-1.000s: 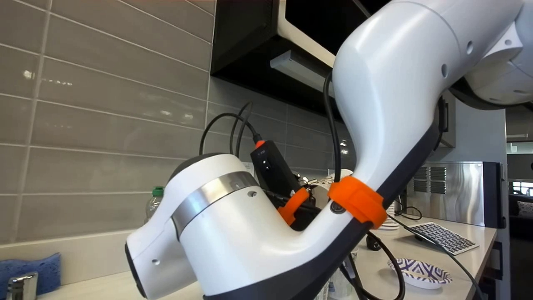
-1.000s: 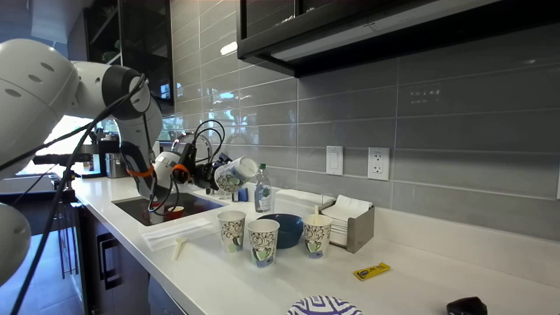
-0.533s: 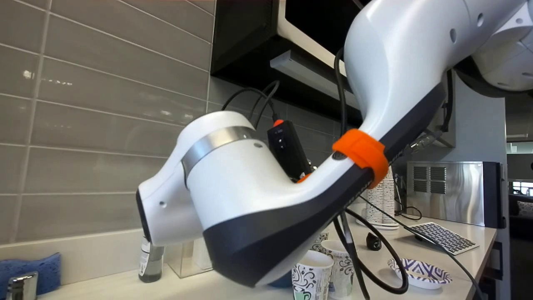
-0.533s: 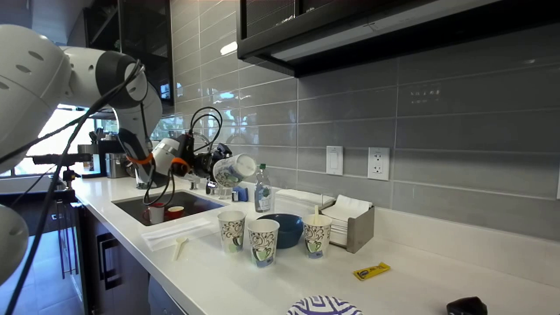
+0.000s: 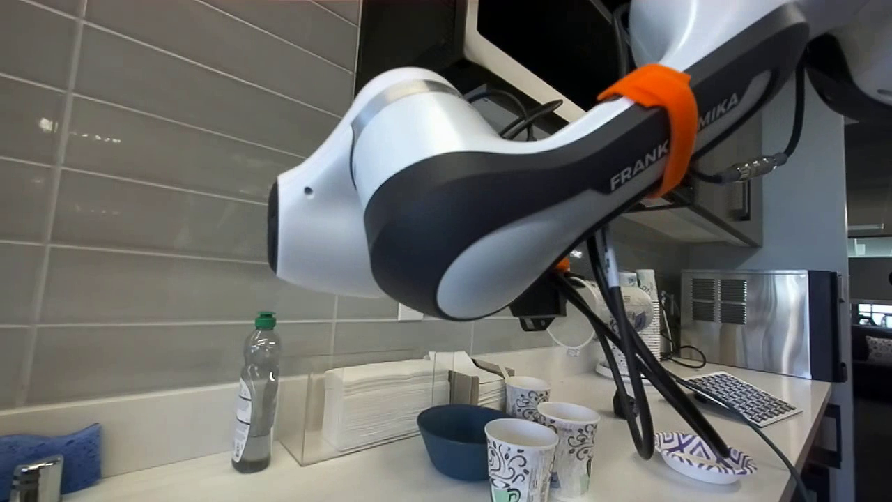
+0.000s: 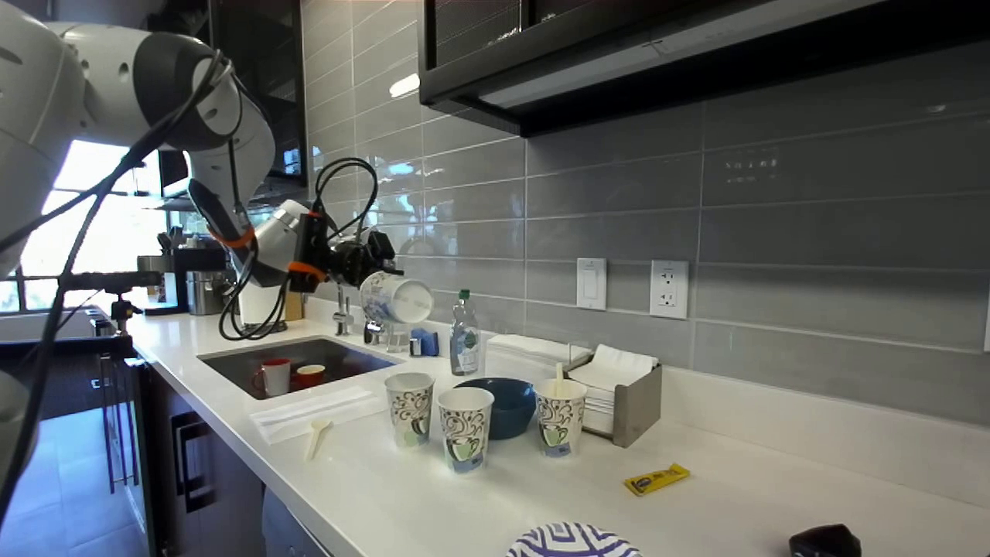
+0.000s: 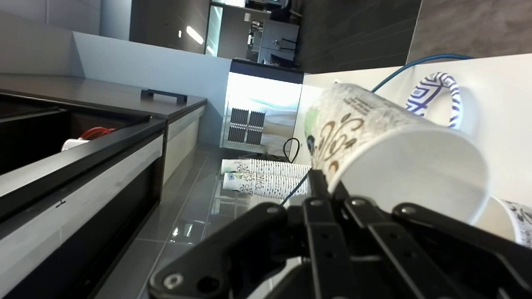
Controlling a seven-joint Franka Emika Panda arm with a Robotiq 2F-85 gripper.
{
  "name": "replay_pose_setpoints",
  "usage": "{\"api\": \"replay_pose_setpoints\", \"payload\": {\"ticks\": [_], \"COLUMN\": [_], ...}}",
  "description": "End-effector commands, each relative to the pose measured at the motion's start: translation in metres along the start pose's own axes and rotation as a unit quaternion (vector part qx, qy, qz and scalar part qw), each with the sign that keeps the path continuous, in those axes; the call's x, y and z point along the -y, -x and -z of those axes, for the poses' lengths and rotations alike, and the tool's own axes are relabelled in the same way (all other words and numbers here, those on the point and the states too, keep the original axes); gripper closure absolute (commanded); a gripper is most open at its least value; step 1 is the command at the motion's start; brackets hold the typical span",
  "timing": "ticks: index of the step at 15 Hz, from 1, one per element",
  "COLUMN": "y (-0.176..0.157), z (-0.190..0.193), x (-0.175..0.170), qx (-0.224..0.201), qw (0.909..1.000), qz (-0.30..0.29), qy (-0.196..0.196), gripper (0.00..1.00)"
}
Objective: Pour the contents from one cup to the other
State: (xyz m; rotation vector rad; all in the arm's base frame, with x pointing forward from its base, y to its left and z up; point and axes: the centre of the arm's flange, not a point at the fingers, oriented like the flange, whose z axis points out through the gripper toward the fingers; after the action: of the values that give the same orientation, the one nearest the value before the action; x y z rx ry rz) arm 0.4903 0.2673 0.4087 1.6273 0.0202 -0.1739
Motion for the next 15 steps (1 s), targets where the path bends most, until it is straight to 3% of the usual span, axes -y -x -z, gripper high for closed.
{"api": "replay_pose_setpoints", "payload": {"ticks": [1, 3, 7, 11, 15], "y": [0.001, 0.005, 0.027, 0.047, 0.062], "z": [-0.001, -0.007, -0.03, -0.047, -0.06], "x": [-0.001, -0.004, -0.01, -0.013, 0.001], "qx": [-0.001, 0.001, 0.036, 0.089, 0.104], "qw": [1.0, 0.9997, 0.9923, 0.9756, 0.9533], "qz": [-0.003, -0.013, -0.046, -0.079, -0.134], "qy": [-0.002, -0.02, -0.109, -0.184, -0.25], "gripper": [0.96, 0.99, 0.99, 0.99, 0.99]}}
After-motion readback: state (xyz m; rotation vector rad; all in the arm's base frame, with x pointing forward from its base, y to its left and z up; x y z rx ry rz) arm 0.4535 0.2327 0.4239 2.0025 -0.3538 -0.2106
